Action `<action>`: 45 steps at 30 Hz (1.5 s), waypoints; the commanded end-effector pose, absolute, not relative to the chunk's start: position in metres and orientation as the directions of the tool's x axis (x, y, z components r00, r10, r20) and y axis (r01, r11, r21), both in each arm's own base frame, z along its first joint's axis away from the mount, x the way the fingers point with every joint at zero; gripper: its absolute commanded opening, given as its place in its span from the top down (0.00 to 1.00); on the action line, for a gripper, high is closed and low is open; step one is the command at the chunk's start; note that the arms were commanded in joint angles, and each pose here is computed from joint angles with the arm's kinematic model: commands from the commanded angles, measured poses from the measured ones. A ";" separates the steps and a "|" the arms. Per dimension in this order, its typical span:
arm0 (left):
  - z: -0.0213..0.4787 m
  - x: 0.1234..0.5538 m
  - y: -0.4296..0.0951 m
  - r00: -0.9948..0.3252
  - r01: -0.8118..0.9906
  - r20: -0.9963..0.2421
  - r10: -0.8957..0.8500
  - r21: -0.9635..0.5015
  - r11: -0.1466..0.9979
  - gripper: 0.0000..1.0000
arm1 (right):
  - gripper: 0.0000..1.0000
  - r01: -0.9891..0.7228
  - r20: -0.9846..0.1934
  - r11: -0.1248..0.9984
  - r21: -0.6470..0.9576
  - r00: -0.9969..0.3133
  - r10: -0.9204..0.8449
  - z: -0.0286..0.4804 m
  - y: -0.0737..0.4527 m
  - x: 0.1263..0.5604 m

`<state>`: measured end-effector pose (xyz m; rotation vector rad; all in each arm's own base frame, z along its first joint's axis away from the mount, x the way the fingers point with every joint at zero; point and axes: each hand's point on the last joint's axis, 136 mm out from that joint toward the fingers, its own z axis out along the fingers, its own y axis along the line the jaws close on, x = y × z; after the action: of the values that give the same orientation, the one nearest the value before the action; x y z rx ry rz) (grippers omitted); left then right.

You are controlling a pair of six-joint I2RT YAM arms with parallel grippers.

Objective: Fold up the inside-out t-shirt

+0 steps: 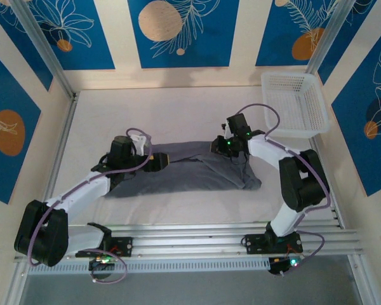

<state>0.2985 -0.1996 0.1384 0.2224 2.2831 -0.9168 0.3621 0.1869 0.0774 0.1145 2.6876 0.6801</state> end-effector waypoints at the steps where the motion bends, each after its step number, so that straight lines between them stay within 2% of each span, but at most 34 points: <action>1: 0.151 0.306 -0.203 -0.729 0.411 -0.680 -0.081 -0.530 0.742 0.05 | 0.46 0.027 -0.365 0.932 0.362 -0.916 0.169 0.066 0.168 0.365; 5: 0.152 0.306 -0.208 -0.725 0.430 -0.686 -0.060 -0.520 0.738 0.02 | 0.44 0.036 -0.307 0.935 0.352 -0.940 0.152 0.055 0.181 0.374; 9: 0.149 0.303 -0.212 -0.728 0.440 -0.685 -0.030 -0.500 0.746 0.01 | 0.49 0.021 -0.285 0.928 0.372 -0.949 0.136 0.048 0.200 0.382; 10: 0.147 0.303 -0.212 -0.731 0.437 -0.682 -0.023 -0.494 0.752 0.01 | 0.55 0.018 -0.280 0.927 0.375 -0.951 0.132 0.046 0.203 0.382; 13: 0.141 0.302 -0.210 -0.739 0.426 -0.674 -0.009 -0.478 0.768 0.02 | 0.81 0.018 -0.277 0.924 0.381 -0.952 0.133 0.048 0.206 0.381; 14: 0.141 0.302 -0.210 -0.740 0.428 -0.673 -0.004 -0.475 0.769 0.02 | 0.87 0.017 -0.279 0.925 0.381 -0.951 0.132 0.049 0.206 0.380; 19: 0.140 0.304 -0.210 -0.738 0.426 -0.675 0.002 -0.463 0.778 0.03 | 1.00 -0.009 -0.297 0.926 0.377 -0.948 0.111 0.068 0.203 0.366; 23: 0.138 0.307 -0.208 -0.747 0.409 -0.665 0.007 -0.452 0.793 0.04 | 1.00 -0.045 -0.262 0.917 0.397 -0.963 0.066 0.078 0.206 0.330; 26: 0.139 0.308 -0.207 -0.743 0.413 -0.669 0.019 -0.437 0.799 0.04 | 1.00 -0.065 -0.187 0.896 0.439 -0.982 0.020 0.066 0.221 0.276; 27: 0.140 0.308 -0.208 -0.739 0.419 -0.673 0.020 -0.436 0.796 0.04 | 0.96 -0.072 -0.151 0.878 0.474 -0.988 0.001 0.060 0.229 0.254; 29: 0.142 0.308 -0.211 -0.729 0.435 -0.684 0.018 -0.442 0.784 0.04 | 0.75 -0.090 -0.101 0.838 0.538 -0.994 -0.042 0.055 0.244 0.222; 31: 0.143 0.310 -0.212 -0.722 0.436 -0.692 0.004 -0.450 0.780 0.04 | 0.69 -0.087 -0.073 0.793 0.603 -0.996 -0.054 0.068 0.250 0.209; 34: 0.144 0.315 -0.211 -0.717 0.419 -0.697 -0.017 -0.450 0.789 0.05 | 0.61 -0.112 -0.191 0.762 0.638 -0.981 0.016 0.102 0.240 0.232; 36: 0.144 0.320 -0.206 -0.720 0.386 -0.693 -0.031 -0.438 0.812 0.05 | 0.56 -0.094 -0.293 0.787 0.610 -0.949 0.114 0.113 0.217 0.260; 39: 0.139 0.327 -0.190 -0.744 0.279 -0.664 -0.066 -0.400 0.873 0.11 | 0.58 0.013 -0.406 0.875 0.484 -0.883 0.237 0.101 0.166 0.303; 42: 0.130 0.327 -0.170 -0.761 0.163 -0.638 -0.114 -0.359 0.919 0.26 | 0.69 0.065 -0.402 0.928 0.368 -0.888 0.222 0.074 0.140 0.326; 45: 0.123 0.321 -0.163 -0.767 0.129 -0.628 -0.133 -0.354 0.926 0.40 | 0.80 0.014 -0.278 0.926 0.377 -0.952 0.127 0.048 0.164 0.316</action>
<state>0.3255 -0.1770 0.1284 0.0798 2.3635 -0.5821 0.3250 0.1541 0.0686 0.2203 2.6837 0.5787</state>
